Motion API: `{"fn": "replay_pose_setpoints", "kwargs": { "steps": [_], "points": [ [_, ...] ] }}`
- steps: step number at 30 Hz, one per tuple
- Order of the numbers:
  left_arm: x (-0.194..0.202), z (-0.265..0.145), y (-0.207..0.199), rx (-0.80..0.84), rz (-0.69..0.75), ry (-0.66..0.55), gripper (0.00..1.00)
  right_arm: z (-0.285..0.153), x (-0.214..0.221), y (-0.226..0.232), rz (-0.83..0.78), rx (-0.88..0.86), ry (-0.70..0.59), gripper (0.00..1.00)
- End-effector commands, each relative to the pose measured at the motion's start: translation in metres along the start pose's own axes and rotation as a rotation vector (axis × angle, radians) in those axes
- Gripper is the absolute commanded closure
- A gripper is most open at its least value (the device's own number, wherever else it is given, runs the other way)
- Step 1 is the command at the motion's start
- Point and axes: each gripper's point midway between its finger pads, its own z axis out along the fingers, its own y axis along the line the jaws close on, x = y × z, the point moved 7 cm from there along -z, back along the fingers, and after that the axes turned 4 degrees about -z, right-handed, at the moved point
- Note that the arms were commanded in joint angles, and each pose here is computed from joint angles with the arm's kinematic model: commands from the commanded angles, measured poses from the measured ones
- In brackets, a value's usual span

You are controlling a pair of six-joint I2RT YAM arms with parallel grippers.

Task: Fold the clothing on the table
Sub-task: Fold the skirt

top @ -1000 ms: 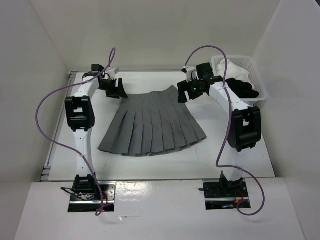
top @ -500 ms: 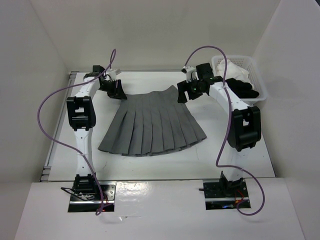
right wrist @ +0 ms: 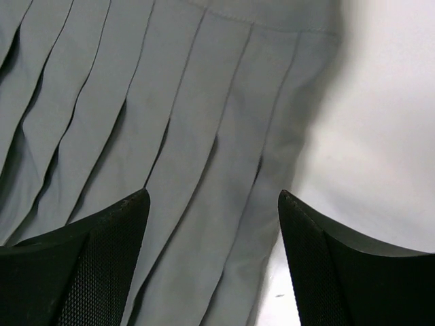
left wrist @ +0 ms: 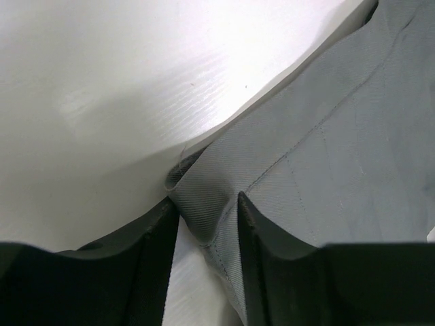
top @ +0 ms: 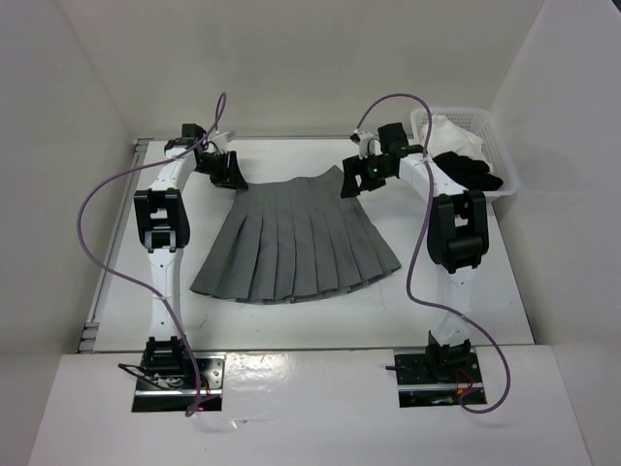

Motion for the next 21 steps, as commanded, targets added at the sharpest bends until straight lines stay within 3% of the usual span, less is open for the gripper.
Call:
{"fn": "replay_pose_setpoints", "kwargs": {
  "steps": [1, 6, 16, 21],
  "points": [
    [0.009, 0.011, -0.001, 0.033, 0.010, 0.042, 0.55, -0.008, -0.029, -0.013, -0.018, -0.041, -0.118, 0.20],
    [0.021, 0.014, -0.006, 0.048, -0.005, 0.068, 0.60, -0.012, -0.038, -0.029, -0.003, -0.044, -0.153, 0.21],
    [0.025, 0.013, -0.011, 0.042, 0.016, 0.081, 0.73, 0.025, -0.048, -0.047, 0.041, -0.178, -0.174, 0.21],
    [0.028, 0.010, -0.011, 0.022, 0.031, 0.090, 0.73, 0.040, -0.046, -0.056, 0.052, -0.181, -0.161, 0.22]
  ]
}}
